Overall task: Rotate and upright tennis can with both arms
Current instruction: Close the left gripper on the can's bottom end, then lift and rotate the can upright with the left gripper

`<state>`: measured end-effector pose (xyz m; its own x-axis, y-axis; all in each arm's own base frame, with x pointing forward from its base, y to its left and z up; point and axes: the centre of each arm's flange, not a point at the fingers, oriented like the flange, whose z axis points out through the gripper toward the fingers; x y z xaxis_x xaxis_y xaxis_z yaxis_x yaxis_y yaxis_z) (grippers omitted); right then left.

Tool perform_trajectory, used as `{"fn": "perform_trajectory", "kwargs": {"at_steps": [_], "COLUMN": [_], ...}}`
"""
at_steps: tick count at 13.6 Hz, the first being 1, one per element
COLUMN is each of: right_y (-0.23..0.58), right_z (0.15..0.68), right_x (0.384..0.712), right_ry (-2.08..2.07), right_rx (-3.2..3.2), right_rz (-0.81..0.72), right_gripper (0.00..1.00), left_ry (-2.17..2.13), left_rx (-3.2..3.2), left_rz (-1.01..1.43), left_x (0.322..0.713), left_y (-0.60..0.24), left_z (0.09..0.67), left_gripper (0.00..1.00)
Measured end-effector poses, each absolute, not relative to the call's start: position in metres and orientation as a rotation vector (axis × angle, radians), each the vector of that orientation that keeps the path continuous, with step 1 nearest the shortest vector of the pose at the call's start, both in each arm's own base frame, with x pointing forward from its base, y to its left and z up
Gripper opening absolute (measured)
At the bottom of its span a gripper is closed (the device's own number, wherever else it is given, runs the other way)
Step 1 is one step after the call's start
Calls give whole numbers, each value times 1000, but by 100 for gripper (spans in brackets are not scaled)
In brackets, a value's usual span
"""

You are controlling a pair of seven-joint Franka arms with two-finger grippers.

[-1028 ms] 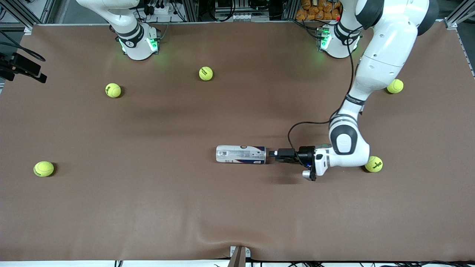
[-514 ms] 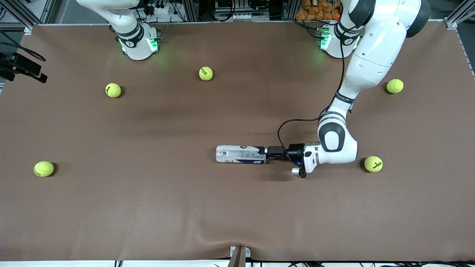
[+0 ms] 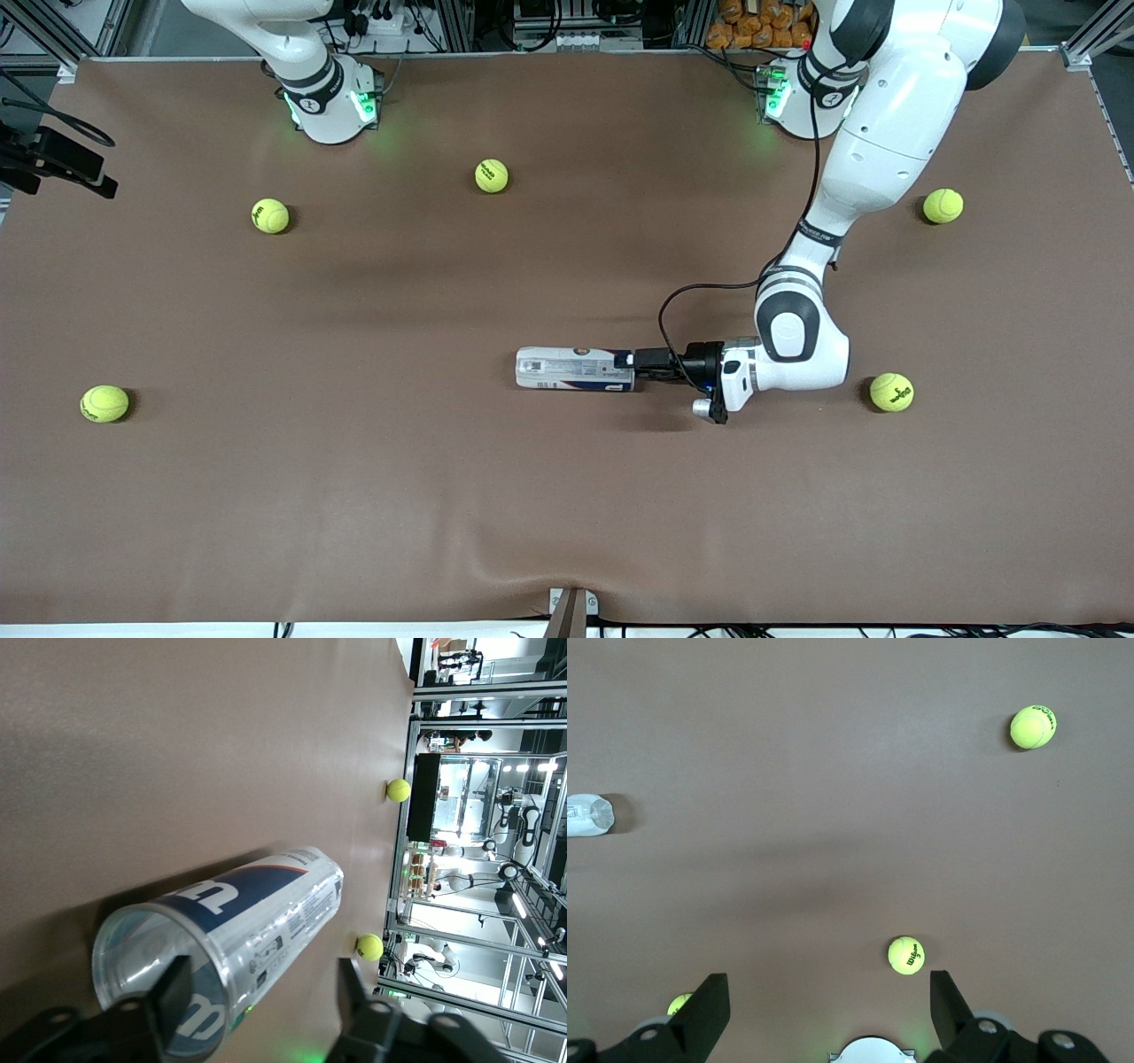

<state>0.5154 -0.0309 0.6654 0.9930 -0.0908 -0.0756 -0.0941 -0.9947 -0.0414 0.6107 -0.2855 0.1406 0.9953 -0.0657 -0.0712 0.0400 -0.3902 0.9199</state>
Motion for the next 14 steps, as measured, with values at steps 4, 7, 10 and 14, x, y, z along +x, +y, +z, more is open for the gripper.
{"fn": "perform_trajectory", "kwargs": {"at_steps": [4,7,10,14], "right_y": [-30,-30,-29,-29], "right_z": [665,665,665,665], "right_x": [516,516,516,516], "right_ry": [142,139,139,137], "right_rx": [-3091,-3092,-3092,-3092], "right_rz": [115,114,111,109], "right_gripper": [100,100,100,100], "left_ry": [-16,-34,-41,-2], "left_rx": [1969,1960,1996,2128], "left_rz": [-121,-110,-80,-87], "left_x": [609,613,613,610], "left_y": [-287,-298,-325,-372], "left_z": [135,147,165,204], "left_gripper": [22,7,5,5]}}
